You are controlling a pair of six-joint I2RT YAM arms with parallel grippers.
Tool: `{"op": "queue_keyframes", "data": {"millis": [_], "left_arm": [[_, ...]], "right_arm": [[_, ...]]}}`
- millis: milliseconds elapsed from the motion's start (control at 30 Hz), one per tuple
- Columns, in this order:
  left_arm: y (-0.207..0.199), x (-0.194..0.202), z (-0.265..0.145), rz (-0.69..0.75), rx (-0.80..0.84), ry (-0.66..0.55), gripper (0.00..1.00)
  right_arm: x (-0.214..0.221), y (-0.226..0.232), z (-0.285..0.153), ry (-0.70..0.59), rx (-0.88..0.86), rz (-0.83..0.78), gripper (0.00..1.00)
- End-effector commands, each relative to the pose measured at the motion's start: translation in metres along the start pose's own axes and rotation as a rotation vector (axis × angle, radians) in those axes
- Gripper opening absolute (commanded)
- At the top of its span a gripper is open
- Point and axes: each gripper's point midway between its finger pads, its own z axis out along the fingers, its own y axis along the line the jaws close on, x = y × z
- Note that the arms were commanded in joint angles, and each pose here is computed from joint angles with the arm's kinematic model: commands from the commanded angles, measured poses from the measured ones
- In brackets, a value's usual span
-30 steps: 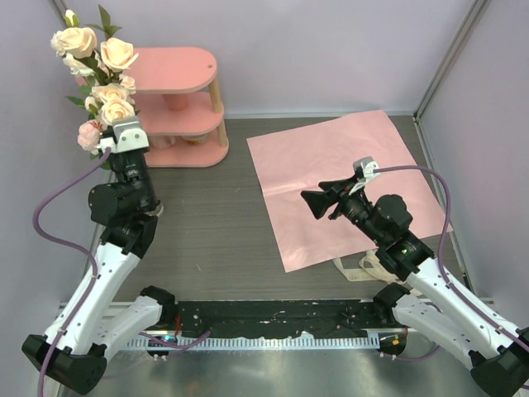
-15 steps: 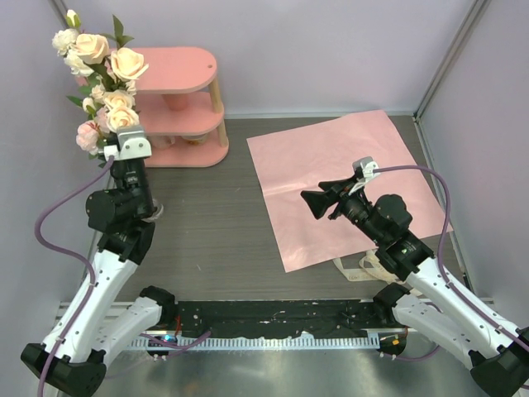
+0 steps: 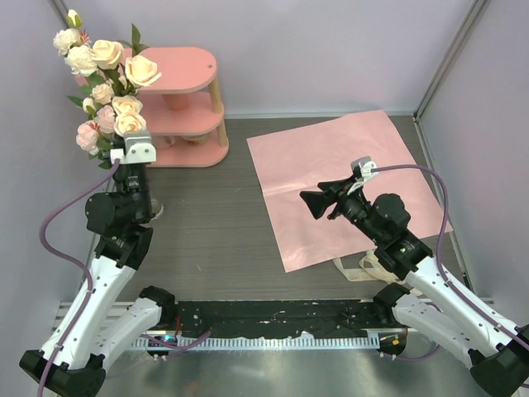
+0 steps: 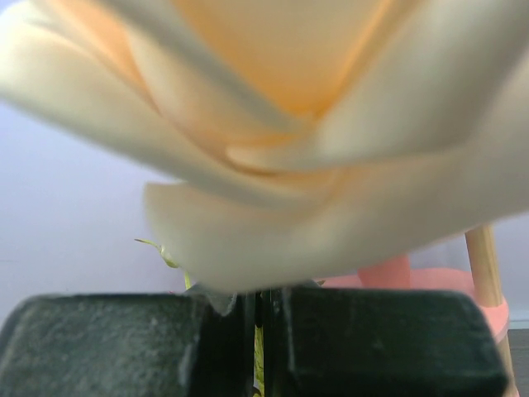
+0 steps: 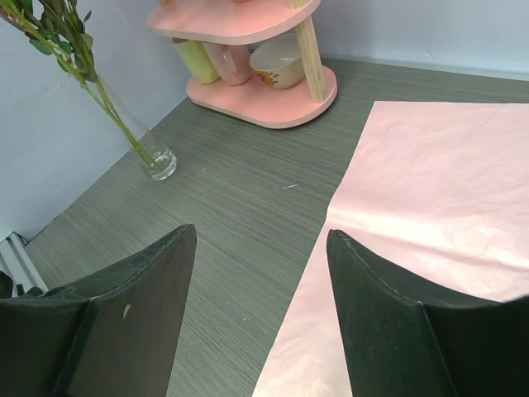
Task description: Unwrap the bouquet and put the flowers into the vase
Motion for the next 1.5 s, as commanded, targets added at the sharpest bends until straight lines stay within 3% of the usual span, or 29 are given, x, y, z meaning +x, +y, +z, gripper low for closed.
{"op": "queue_keyframes", "data": {"millis": [0,767,1467], "left_arm": [[0.007,-0.014,0.003,-0.004,-0.008,-0.048,0.0],[0.003,-0.014,-0.002,0.053,0.038,-0.051,0.0],[0.01,0.01,-0.008,-0.006,-0.072,-0.002,0.0]], "right_arm": [[-0.014,0.007,0.0,-0.043,-0.023,-0.001,0.7],[-0.01,0.007,0.002,-0.034,-0.03,0.009,0.7],[-0.008,0.005,0.001,-0.028,-0.02,0.007,0.7]]}}
